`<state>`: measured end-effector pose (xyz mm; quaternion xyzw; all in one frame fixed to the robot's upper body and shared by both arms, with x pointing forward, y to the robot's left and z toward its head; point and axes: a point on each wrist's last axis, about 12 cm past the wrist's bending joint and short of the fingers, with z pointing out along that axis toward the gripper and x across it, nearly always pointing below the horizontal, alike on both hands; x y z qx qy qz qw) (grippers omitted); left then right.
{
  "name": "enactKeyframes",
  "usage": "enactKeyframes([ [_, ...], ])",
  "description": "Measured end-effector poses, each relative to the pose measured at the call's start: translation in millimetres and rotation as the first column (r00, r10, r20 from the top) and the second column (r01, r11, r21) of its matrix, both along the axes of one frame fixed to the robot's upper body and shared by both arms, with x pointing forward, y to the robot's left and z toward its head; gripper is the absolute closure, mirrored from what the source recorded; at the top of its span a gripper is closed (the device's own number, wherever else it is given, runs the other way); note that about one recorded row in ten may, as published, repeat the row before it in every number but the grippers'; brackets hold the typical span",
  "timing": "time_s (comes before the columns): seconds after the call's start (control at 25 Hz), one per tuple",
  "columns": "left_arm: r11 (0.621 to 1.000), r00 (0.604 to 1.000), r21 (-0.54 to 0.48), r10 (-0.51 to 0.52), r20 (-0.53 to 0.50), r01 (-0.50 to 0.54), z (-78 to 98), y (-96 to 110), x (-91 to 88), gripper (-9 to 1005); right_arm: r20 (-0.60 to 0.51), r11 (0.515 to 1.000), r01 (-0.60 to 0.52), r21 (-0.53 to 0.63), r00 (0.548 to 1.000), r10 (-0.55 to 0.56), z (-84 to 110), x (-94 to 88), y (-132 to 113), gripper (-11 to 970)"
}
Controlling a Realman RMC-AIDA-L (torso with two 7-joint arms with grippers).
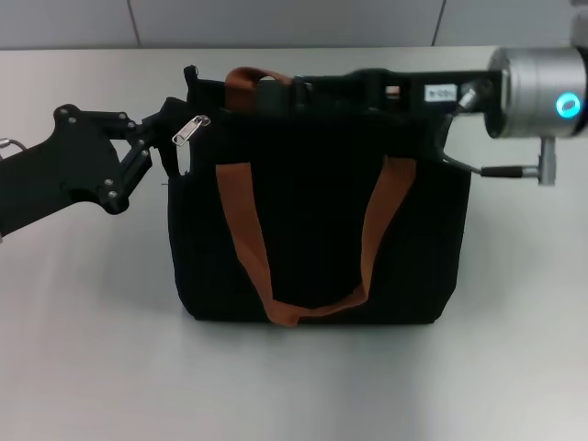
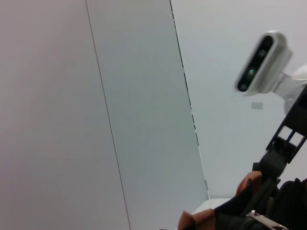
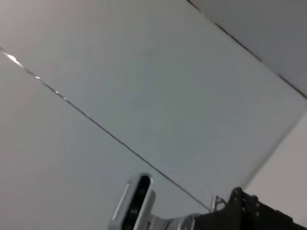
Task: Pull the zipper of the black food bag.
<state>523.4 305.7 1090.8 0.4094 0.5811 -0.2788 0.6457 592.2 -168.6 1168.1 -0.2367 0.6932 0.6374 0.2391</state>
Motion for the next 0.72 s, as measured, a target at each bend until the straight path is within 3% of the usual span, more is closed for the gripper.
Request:
enactKeyframes([
  [0.36, 1.0, 1.0, -0.008, -0.019, 0.013, 0.019, 1.5, -3, -1.8, 978, -0.083, 0.995, -0.005, -0.103, 0.997, -0.004, 8.4, 13.3, 15, 150],
  [0.72, 0.999, 0.999, -0.009, -0.032, 0.019, 0.032, 3.1, -5, -0.4, 978, -0.13, 0.986, -0.051, -0.159, 0.991, 0.03, 11.3, 14.0, 32, 150],
])
